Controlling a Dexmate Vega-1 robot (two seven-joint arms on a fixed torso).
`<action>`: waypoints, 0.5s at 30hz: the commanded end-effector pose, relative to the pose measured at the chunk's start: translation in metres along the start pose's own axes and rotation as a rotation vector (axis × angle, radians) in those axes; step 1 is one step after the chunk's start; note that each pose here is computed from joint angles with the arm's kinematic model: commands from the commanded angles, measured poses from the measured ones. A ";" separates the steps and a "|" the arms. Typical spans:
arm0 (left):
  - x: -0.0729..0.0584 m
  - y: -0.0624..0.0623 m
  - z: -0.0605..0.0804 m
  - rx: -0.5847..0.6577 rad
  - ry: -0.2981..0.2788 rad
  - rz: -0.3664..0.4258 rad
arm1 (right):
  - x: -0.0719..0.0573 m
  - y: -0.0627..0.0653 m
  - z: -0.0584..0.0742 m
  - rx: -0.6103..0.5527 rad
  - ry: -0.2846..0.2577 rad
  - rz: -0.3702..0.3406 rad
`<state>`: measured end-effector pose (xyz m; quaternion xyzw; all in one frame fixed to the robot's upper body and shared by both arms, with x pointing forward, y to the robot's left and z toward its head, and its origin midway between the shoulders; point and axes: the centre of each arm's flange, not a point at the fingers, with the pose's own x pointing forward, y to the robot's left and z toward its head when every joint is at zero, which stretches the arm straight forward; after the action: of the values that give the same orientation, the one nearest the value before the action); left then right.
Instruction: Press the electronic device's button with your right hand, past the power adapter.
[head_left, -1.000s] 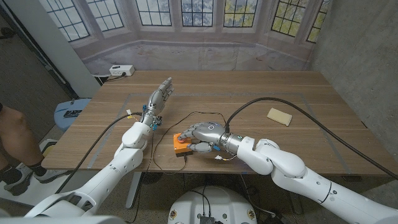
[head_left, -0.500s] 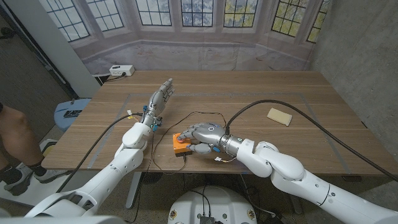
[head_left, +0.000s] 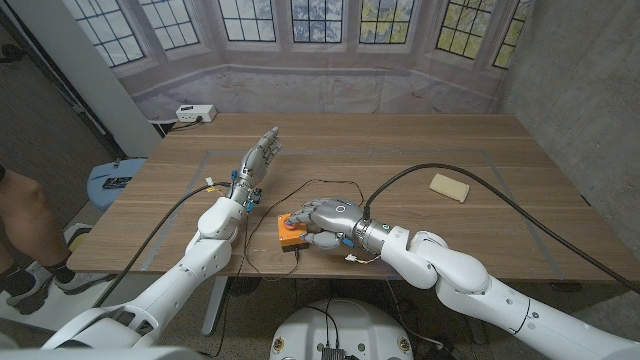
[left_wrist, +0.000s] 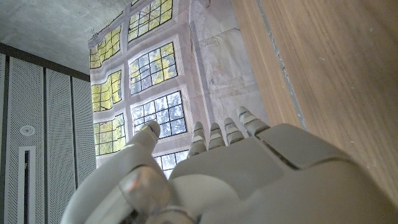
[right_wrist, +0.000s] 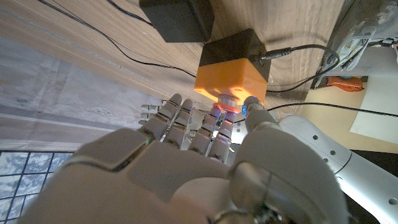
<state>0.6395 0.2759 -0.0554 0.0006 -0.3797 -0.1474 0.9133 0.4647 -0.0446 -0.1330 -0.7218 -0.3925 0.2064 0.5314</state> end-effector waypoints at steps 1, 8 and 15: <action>0.002 -0.002 0.002 0.001 -0.005 -0.001 | -0.007 -0.016 0.001 -0.016 -0.008 -0.044; 0.003 -0.003 0.002 -0.003 -0.007 -0.002 | -0.010 -0.027 0.001 -0.017 -0.016 -0.059; 0.003 -0.004 0.001 -0.004 -0.004 0.001 | -0.012 -0.034 0.000 -0.011 -0.024 -0.072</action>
<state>0.6392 0.2730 -0.0530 -0.0005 -0.3827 -0.1483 0.9119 0.4525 -0.0485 -0.1157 -0.7154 -0.4120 0.1963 0.5291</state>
